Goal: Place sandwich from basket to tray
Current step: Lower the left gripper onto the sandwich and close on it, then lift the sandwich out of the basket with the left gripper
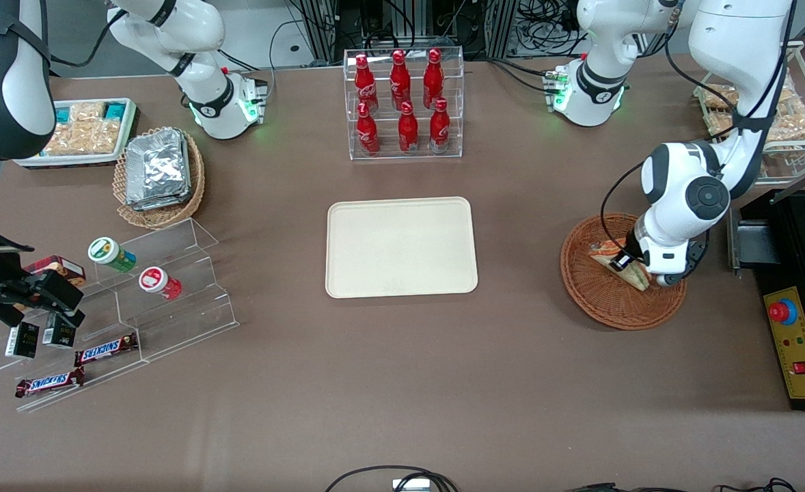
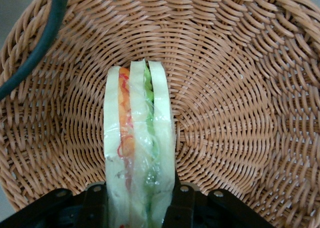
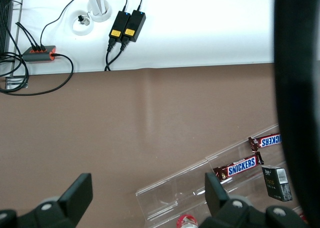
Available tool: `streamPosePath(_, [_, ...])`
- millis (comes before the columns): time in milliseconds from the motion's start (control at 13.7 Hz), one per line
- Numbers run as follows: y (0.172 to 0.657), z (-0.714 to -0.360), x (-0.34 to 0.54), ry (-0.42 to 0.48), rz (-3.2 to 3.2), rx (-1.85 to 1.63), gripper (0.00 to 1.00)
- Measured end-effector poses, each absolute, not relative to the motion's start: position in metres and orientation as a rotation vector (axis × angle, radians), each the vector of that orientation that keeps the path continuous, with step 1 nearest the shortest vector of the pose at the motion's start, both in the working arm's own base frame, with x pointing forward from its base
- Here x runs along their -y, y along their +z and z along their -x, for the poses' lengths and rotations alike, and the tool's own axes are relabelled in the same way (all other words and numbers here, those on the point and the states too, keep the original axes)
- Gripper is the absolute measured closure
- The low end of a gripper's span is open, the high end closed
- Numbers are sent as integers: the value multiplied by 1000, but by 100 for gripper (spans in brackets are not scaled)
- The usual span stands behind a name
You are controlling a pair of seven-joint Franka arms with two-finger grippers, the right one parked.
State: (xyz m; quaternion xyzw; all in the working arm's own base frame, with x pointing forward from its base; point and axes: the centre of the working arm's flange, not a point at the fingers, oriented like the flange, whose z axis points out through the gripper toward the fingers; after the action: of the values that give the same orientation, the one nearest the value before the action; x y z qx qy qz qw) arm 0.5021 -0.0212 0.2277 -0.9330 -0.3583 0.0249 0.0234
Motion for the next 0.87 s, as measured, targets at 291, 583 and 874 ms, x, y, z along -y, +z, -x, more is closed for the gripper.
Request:
streamPosePath(291, [235, -503, 22, 63, 2886, 1049, 70])
streamPosePath(583, [272, -503, 22, 78, 2896, 844, 80])
streamPosePath(874, [321, -513, 32, 136, 2939, 548, 80])
